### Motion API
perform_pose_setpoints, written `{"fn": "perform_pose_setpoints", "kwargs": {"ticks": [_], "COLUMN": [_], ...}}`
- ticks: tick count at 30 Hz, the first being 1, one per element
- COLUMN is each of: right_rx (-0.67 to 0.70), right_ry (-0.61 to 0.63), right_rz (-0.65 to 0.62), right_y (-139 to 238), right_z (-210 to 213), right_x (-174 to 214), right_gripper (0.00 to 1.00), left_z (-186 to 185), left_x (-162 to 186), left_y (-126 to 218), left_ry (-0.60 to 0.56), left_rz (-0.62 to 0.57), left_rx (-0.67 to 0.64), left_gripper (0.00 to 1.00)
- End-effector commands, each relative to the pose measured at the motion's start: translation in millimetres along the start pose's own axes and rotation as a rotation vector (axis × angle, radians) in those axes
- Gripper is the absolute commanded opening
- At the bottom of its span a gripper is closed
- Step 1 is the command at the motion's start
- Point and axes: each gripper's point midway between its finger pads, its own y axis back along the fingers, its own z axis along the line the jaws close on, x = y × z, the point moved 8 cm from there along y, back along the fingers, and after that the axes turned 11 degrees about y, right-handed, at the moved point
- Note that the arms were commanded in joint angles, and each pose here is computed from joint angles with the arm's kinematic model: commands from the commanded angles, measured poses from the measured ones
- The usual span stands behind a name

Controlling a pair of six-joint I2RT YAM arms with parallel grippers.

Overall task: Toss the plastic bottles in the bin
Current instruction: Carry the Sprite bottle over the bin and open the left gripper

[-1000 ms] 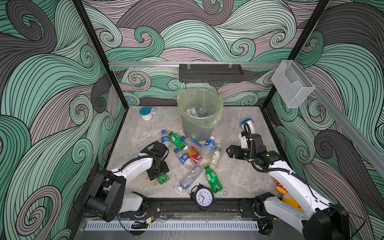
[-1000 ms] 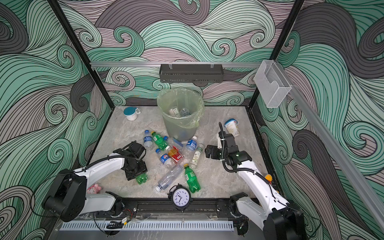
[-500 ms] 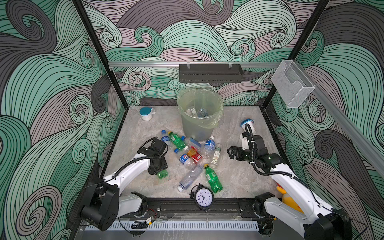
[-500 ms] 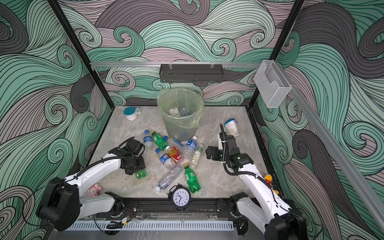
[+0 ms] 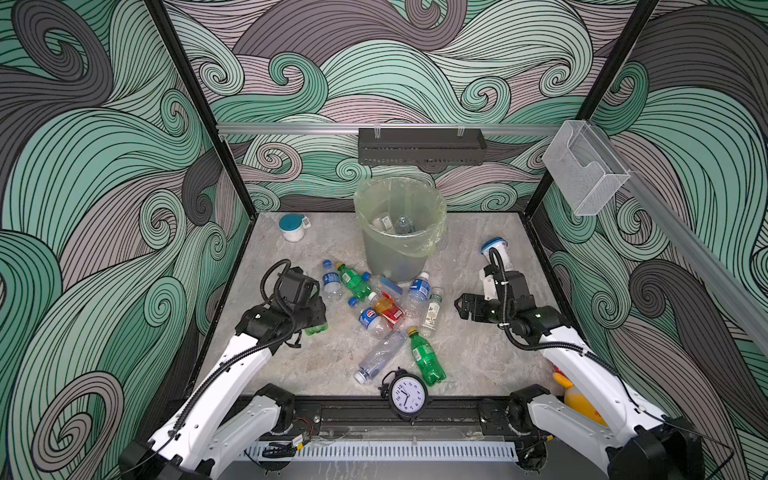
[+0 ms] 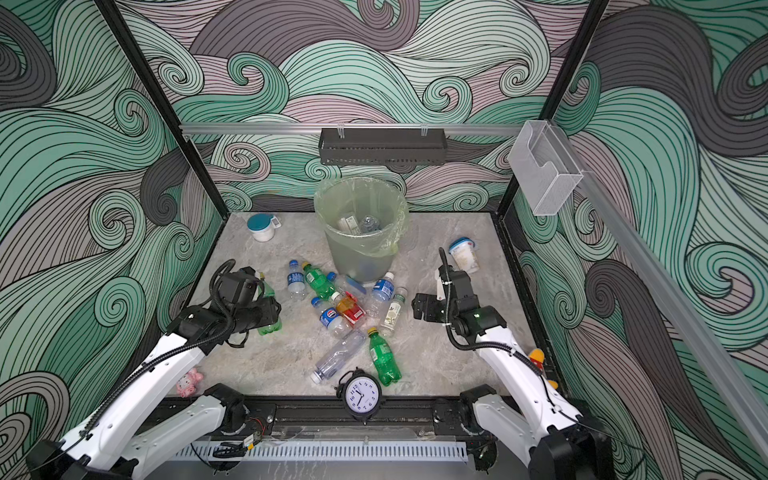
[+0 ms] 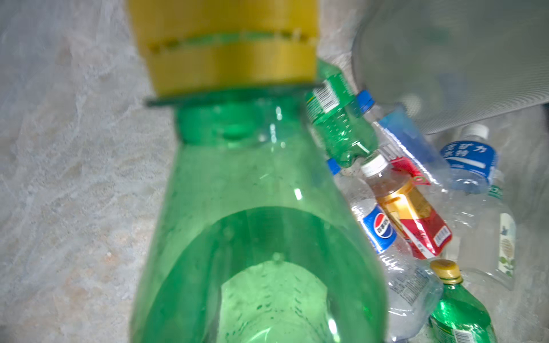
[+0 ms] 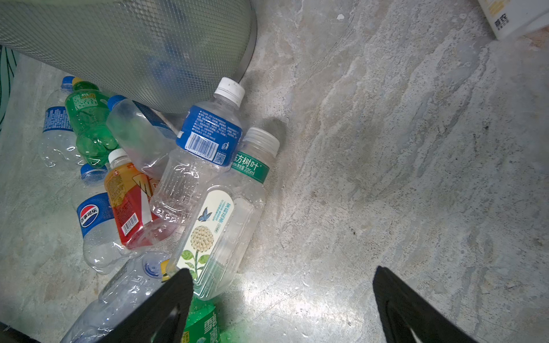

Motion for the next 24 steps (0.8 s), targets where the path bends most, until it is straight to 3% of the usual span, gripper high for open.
{"fn": "perform_pose_setpoints", "kwargs": {"ticks": [1,11,19,24], "right_rx": [0.018,0.028,0.029,0.032], "right_ry": [0.014,0.018,0.017,0.024], "right_rz": [-0.001,-0.009,-0.006,-0.01], "right_y": [3.9,7.7,8.1,9.7], "right_z": [-0.4,-0.6,-0.5,-0.4], "right_x": [-1.8,-4.2,-5.1,-7.2], "right_gripper": [0.95,0.95,0.95,0.95], "left_z": [-14.3,-31.1,-51.5,-98.4], "left_x": [-17.9,-31.2,-41.4,-78.3], "left_y": [27.6,65.9,73.9,81.8], "left_ry": [-0.097,-0.18,-0.202,-0.28], "left_rz": [-0.129,-0.237,-0.286,-0.308], "left_rx": [0.124,0.305,0.463,0.624], "left_gripper": [0.52,0.52,0.52,0.54]}}
